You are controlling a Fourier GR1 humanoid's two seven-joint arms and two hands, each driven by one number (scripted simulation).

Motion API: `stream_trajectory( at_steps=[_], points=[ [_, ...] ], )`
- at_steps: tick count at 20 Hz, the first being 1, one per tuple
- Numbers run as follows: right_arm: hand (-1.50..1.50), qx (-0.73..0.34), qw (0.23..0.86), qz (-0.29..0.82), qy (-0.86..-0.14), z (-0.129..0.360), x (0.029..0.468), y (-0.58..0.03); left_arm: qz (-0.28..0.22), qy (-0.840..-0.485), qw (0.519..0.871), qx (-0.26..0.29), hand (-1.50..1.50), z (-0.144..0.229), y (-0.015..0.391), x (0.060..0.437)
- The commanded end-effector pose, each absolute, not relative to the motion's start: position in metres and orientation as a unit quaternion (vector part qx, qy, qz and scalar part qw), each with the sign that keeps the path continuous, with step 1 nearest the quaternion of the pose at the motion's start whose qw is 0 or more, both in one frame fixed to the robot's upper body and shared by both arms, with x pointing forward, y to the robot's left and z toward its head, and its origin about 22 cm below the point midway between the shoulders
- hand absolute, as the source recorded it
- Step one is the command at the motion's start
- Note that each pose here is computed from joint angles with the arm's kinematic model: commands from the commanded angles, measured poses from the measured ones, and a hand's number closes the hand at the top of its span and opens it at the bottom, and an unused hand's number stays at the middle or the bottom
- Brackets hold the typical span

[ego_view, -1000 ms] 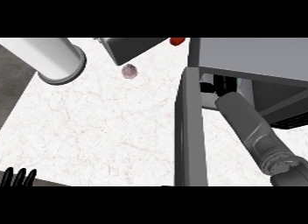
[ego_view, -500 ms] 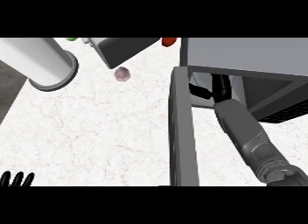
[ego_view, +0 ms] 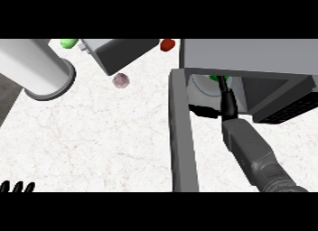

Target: Pick up the milk, place it into the microwave and close the microwave

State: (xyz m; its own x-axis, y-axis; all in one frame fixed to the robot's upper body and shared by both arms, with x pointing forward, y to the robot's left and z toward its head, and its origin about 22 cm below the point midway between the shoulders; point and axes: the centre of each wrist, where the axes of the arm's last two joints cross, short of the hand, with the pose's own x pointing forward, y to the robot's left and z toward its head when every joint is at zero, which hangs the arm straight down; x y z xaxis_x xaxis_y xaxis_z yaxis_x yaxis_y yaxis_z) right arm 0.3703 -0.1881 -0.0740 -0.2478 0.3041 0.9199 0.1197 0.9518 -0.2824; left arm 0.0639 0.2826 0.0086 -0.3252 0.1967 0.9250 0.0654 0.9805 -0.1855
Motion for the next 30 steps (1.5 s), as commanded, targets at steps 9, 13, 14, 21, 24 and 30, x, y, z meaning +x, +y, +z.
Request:
stream_trajectory(
  at_steps=[9,13,14,21,24,30],
  points=[
    [-1.5,-0.042,0.595,0.055,-0.801,-0.123,0.321,-0.2,0.052,-0.796,0.599,-0.07,-1.5,0.01,0.275,0.054],
    [-1.5,0.007,0.604,0.06,-0.795,-0.135,0.304,-0.212,0.029,-0.792,0.604,-0.087,-1.5,0.005,0.267,0.055],
    [-1.5,-0.004,0.6,0.064,-0.797,-0.128,0.311,-0.216,0.022,-0.778,0.621,-0.088,-1.5,-0.001,0.269,0.044],
    [-1.5,-0.028,0.606,0.039,-0.794,-0.154,0.26,-0.256,0.022,-0.781,0.616,-0.101,-1.5,-0.01,0.255,0.076],
    [-1.5,-0.039,0.599,0.035,-0.799,-0.143,0.259,-0.296,-0.018,-0.767,0.625,-0.146,-1.5,-0.009,0.255,0.064],
    [1.5,-0.061,0.596,0.034,-0.8,-0.14,0.224,-0.333,-0.095,-0.742,0.644,-0.161,-1.5,-0.008,0.228,0.1]
  ],
)
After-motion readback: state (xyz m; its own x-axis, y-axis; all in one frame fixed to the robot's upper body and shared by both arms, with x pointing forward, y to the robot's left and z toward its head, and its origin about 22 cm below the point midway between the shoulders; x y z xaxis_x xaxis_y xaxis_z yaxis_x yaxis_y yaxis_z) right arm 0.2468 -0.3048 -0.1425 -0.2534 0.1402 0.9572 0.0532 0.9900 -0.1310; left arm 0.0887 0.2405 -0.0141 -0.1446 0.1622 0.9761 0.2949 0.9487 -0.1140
